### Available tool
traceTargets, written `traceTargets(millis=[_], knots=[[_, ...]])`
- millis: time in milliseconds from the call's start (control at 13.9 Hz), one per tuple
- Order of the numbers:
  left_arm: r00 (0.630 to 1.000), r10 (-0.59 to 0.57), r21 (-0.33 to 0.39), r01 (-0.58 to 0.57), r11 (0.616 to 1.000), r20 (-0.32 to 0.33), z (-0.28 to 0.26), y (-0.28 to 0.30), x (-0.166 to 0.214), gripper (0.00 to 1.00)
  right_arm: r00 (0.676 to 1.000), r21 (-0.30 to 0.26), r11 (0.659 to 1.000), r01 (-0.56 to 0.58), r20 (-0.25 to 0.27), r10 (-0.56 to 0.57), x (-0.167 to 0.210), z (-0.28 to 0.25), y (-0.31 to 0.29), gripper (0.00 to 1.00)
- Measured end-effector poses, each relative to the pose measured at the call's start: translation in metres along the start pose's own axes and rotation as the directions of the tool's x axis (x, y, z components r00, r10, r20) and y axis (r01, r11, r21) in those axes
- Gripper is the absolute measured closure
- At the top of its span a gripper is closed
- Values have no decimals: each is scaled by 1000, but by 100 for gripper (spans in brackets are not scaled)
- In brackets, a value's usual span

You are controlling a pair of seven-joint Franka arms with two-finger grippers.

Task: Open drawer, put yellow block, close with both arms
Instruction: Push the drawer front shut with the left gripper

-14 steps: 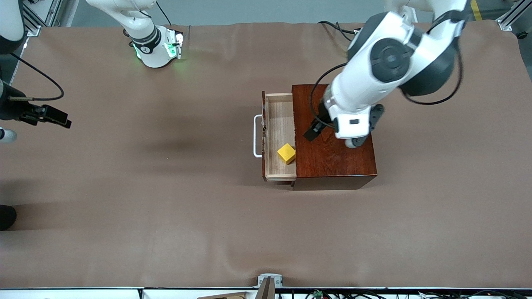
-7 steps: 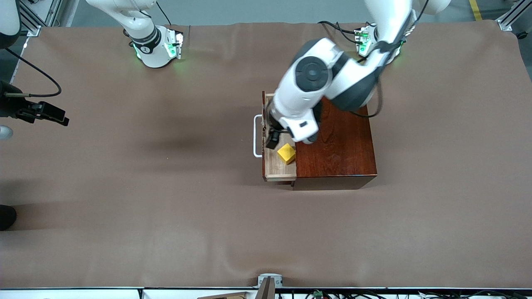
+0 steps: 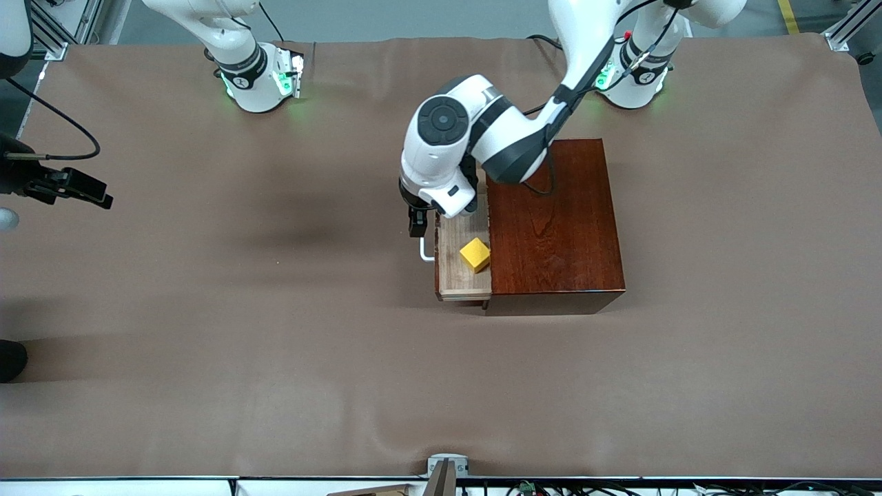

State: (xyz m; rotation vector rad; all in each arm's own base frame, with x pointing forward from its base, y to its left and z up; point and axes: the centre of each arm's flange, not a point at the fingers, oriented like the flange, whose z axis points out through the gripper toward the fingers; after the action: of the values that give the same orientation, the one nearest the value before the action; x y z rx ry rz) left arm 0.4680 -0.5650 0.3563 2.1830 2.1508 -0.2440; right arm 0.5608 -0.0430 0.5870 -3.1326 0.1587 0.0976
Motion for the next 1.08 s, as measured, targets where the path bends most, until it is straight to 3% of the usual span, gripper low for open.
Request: traceTargets(millis=[359,1078], knots=[[994,22,3,-22,1000,-110,23,-6,6,0,1000,0,1000,0,-2,0,0,-1,0,0],[960,-136,-28,133,991,-246,28,8,33,0,1000,0,1000,-1,-3,1,0,-1,1,0]])
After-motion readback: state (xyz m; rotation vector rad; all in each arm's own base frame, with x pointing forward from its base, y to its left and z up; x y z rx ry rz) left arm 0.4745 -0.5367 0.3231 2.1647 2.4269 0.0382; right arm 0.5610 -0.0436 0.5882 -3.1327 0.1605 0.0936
